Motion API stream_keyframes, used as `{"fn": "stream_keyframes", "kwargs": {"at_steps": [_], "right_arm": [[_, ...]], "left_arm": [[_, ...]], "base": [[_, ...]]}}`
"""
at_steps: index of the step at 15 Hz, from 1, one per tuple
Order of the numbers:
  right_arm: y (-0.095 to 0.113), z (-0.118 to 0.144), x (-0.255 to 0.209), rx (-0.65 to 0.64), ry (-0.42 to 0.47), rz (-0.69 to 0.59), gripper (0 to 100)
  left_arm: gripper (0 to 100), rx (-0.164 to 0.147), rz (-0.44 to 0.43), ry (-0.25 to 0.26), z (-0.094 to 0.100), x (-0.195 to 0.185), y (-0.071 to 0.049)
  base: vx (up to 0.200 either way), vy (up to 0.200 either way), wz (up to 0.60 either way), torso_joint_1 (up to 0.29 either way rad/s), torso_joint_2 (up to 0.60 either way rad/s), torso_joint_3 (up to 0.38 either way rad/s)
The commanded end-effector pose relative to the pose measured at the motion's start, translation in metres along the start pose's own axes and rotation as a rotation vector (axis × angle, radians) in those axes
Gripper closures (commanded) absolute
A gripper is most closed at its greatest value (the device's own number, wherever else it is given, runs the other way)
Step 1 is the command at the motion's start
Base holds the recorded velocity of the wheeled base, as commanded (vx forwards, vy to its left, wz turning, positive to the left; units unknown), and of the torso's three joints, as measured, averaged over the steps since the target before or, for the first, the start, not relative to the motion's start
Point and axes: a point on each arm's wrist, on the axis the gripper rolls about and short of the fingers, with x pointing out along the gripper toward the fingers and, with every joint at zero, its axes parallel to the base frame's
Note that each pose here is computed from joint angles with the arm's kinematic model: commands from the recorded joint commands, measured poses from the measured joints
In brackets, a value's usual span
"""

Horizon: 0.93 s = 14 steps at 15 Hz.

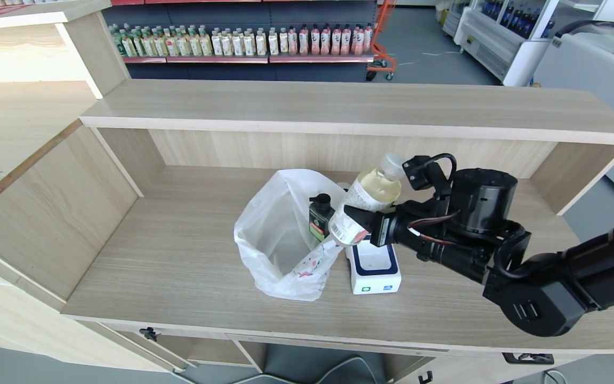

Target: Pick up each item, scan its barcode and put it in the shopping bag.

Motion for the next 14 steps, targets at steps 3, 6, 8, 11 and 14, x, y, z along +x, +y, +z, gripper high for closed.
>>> {"fn": "stream_keyframes", "kwargs": {"at_steps": [3, 6, 8, 11, 14], "right_arm": [[0.01, -0.021, 0.019, 0.011, 0.067, 0.047, 100], [0.022, -0.033, 0.036, 0.006, 0.088, 0.084, 100], [0.025, -0.044, 0.051, -0.007, 0.103, 0.095, 100], [0.022, -0.059, 0.067, -0.068, 0.118, 0.094, 100], [0.023, -0.073, 0.079, -0.151, 0.13, 0.102, 100]], "left_arm": [[0, 0.0, 0.0, 0.001, 0.0, 0.0, 0.0], [0, 0.0, 0.0, 0.001, 0.0, 0.0, 0.0], [0, 0.0, 0.0, 0.002, 0.0, 0.0, 0.0], [0, 0.0, 0.0, 0.001, 0.0, 0.0, 0.0], [0, 0.0, 0.0, 0.002, 0.0, 0.0, 0.0]], "base": [[0.0, 0.0, 0.0, 0.0, 0.0, 0.0], [0.0, 0.0, 0.0, 0.0, 0.0, 0.0], [0.0, 0.0, 0.0, 0.0, 0.0, 0.0], [0.0, 0.0, 0.0, 0.0, 0.0, 0.0], [0.0, 0.0, 0.0, 0.0, 0.0, 0.0]]}}
